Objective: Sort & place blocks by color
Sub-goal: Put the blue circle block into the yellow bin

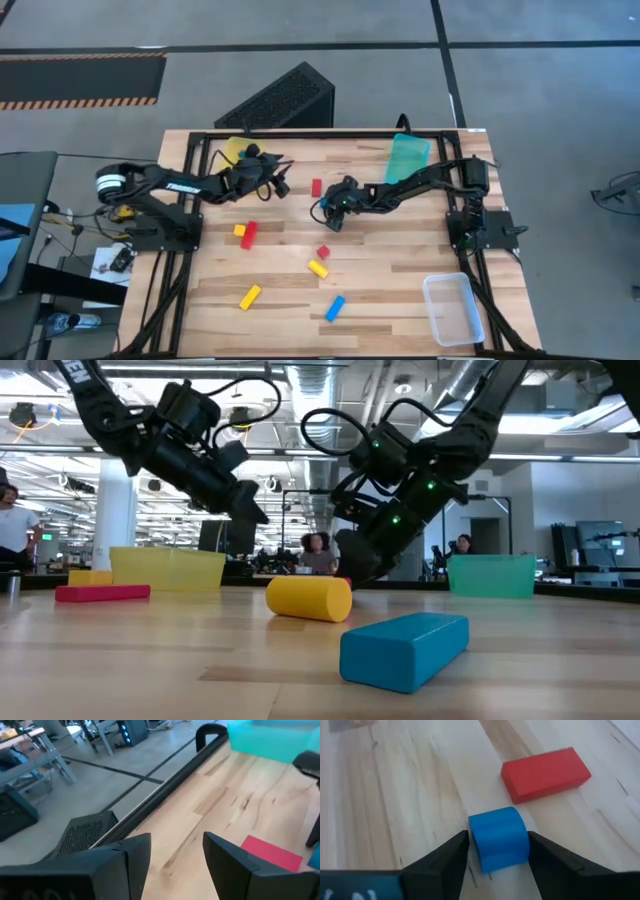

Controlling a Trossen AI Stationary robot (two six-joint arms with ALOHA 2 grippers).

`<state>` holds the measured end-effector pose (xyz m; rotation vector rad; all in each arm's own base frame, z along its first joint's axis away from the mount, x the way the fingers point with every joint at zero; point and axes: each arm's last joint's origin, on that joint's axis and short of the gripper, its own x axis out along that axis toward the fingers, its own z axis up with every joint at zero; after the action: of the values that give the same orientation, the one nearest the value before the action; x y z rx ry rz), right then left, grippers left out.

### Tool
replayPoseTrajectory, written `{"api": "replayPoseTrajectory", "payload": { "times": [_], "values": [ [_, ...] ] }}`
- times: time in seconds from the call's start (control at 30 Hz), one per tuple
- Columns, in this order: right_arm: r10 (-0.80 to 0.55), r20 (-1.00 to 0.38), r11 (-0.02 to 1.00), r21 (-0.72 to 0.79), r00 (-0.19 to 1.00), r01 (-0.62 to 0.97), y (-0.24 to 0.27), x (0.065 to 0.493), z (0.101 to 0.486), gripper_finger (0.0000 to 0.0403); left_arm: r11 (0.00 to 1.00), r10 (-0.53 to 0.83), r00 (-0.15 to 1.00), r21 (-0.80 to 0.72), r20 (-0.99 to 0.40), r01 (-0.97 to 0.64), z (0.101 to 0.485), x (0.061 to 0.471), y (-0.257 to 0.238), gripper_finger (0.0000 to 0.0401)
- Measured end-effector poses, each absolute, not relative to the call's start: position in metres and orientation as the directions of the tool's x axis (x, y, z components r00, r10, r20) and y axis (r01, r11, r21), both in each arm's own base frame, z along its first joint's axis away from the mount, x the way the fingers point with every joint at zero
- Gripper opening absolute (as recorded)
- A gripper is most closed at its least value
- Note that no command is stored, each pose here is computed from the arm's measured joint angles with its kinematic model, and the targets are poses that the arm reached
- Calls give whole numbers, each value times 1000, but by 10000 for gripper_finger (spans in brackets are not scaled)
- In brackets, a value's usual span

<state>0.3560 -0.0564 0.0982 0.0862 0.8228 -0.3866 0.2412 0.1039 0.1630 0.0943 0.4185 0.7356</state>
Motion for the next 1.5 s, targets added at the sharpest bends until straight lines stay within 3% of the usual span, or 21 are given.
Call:
{"api": "replayPoseTrajectory", "payload": {
  "times": [0.23, 0.37, 0.7, 1.0, 1.5],
  "values": [
    [-296, -714, 944, -117, 635, 308, -54, 358, 97, 155, 832, 548, 753, 151, -365, -533, 160, 260, 106, 171],
    [-298, -717, 945, -131, 630, 299, -52, 358, 96, 128, 837, 534, 748, 127, -393, -532, 152, 268, 108, 171],
    [-494, -661, 869, -386, 565, 309, -37, 357, 97, 142, 882, 425, 782, 17, -456, -470, 134, 294, 114, 171],
    [-777, -448, 597, -746, 442, 294, -7, 353, 104, 136, 906, 311, 841, -130, -443, -404, 142, 299, 112, 171],
    [-815, -347, 527, -776, 465, 345, 2, 345, 153, 141, 936, 164, 900, -226, -404, -271, 147, 304, 108, 171]
  ]
}}
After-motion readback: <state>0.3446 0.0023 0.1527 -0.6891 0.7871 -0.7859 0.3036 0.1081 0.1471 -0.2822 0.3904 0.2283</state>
